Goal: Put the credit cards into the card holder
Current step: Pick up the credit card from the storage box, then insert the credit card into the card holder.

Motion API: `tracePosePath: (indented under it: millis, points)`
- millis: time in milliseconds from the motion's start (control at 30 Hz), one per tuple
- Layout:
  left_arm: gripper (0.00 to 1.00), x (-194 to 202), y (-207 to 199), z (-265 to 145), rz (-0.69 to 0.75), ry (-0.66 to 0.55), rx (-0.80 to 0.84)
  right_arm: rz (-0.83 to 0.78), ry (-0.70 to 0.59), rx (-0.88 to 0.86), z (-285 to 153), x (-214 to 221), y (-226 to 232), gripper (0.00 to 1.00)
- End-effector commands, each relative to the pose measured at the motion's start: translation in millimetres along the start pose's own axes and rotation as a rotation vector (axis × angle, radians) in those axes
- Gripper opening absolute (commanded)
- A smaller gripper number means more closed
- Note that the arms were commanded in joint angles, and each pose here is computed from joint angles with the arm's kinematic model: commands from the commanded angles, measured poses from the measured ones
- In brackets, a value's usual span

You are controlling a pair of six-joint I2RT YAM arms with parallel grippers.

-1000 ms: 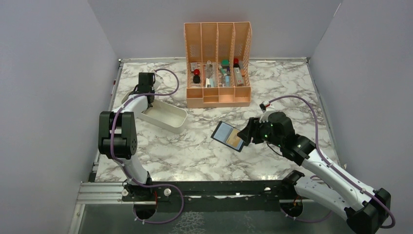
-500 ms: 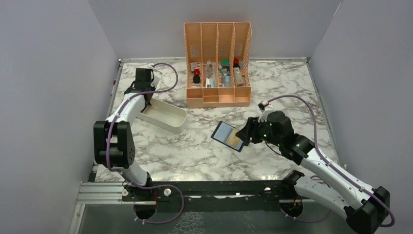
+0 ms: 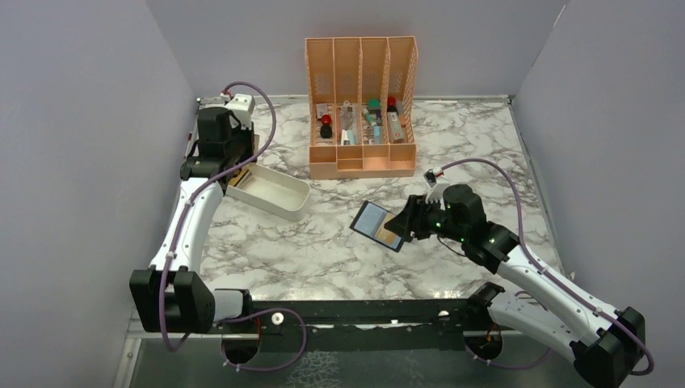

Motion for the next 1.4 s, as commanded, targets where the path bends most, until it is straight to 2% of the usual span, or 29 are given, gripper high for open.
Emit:
tracePosePath:
  millis: [0,167,300,433,567,700,867,1167,1267,1367]
  points:
    - [0.00,-24.9,-50.1,-32.1,-0.131,-0.155,0.322,0.054,0.005,-0.129,-0.8,1.1,20.7,0.56]
    - [0.00,-42.3,-87.8,-62.7,-0.321,-0.300,0.587,0.125,-0.011,-0.246,-2.6,-6.4,42.7,0.50]
    - [0.00,-40.3,-113.1,-82.7,-0.482,-0.336,0.806,0.153,-0.030,-0.337,-4.4,-13.8,58.6,0.37]
    - [0.00,-32.6,-138.6,-99.0,-0.636,-0.322,0.981,0.154,-0.049,-0.426,-3.8,-20.9,72.3,0.36]
    - [0.00,-25.6,-173.7,-110.3,-0.630,-0.266,1.080,0.170,-0.061,-0.503,-1.4,-25.7,82.3,0.34]
    - [0.00,-19.2,-205.7,-121.7,-0.625,-0.218,1.179,0.190,-0.045,-0.506,8.3,-28.7,84.4,0.33]
    - [0.00,-11.8,-220.5,-127.0,-0.611,-0.182,1.230,0.209,-0.029,-0.525,13.1,-28.6,86.5,0.39]
    - [0.00,-4.1,-235.5,-128.3,-0.609,-0.141,1.269,0.224,-0.024,-0.563,14.9,-26.3,87.6,0.38]
    - [0.00,-2.8,-240.0,-127.5,-0.609,-0.129,1.278,0.224,-0.023,-0.564,15.7,-26.2,87.6,0.35]
    - [0.00,-0.1,-244.0,-125.9,-0.610,-0.114,1.284,0.229,-0.024,-0.560,16.1,-25.2,86.1,0.21]
Point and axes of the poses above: each gripper's point midway between its finger pads, its own z axis out along the fingers, its own y axis along the line the jaws close on, x = y × z, the point moved 4 cm from there along -z, back along the fingers, and after that the axes turned 9 degrees about z, right-handed, at the moved point
